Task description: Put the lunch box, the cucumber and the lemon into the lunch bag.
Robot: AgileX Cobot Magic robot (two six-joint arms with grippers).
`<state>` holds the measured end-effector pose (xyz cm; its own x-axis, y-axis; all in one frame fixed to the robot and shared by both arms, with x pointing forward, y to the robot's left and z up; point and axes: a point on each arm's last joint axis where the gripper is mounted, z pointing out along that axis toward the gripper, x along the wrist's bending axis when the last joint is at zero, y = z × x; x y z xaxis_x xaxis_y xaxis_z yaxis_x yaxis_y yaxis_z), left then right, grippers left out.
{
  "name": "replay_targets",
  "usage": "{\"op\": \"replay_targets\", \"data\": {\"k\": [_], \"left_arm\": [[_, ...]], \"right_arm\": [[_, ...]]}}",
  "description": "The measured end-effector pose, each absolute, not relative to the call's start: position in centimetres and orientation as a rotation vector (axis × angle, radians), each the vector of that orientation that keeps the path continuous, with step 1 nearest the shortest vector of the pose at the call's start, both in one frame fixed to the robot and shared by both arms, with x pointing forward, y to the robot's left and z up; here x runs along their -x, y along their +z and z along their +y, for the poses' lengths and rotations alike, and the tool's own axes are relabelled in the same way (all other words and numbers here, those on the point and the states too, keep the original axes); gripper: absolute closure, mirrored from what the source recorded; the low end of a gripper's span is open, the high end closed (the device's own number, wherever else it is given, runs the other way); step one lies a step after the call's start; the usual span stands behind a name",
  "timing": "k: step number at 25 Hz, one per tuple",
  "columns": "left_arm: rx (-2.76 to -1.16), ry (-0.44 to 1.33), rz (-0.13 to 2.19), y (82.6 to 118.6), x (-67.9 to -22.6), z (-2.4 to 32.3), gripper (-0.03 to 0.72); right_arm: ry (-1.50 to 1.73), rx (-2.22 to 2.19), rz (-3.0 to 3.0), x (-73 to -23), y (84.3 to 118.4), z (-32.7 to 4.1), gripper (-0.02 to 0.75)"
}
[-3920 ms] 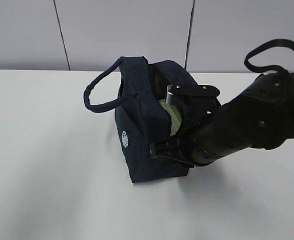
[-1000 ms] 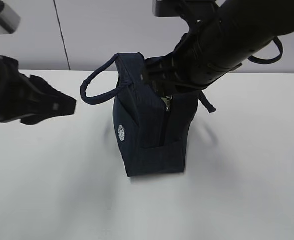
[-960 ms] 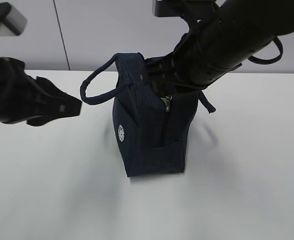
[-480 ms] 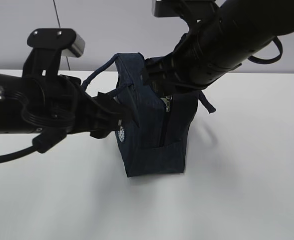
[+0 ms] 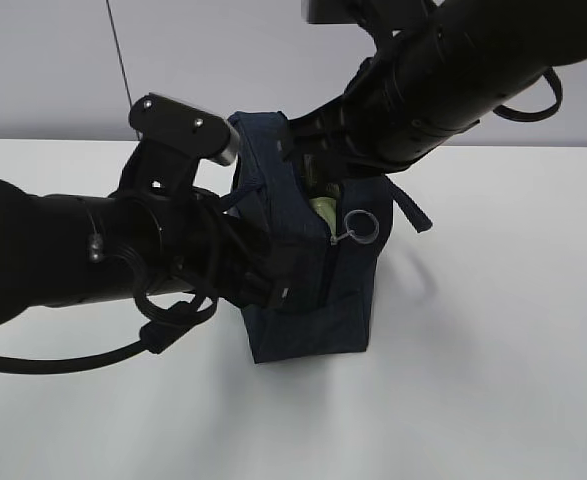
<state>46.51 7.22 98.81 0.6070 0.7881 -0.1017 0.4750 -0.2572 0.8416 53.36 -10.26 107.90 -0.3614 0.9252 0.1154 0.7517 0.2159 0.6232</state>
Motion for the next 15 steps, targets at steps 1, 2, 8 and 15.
{"op": "replay_targets", "data": {"k": [1, 2, 8, 15], "left_arm": [[-1.916, 0.437, 0.996, 98.66, -46.56, 7.12, 0.274], [-1.918, 0.444, 0.993, 98.47, -46.65, 7.06, 0.274], [-1.937, 0.443, 0.994, 97.92, -46.74, 6.94, 0.274], [-1.946, 0.441, 0.994, 97.68, -46.77, 6.90, 0.274]], "right_arm": [[0.882, -1.577, 2.211, -53.37, 107.91, -10.25, 0.738], [0.882, -1.577, 2.211, -53.37, 107.91, -10.25, 0.738], [0.873, -1.561, 2.217, -53.38, 107.90, -10.29, 0.738], [0.713, -1.524, 2.254, -53.13, 107.50, -11.09, 0.738]]}}
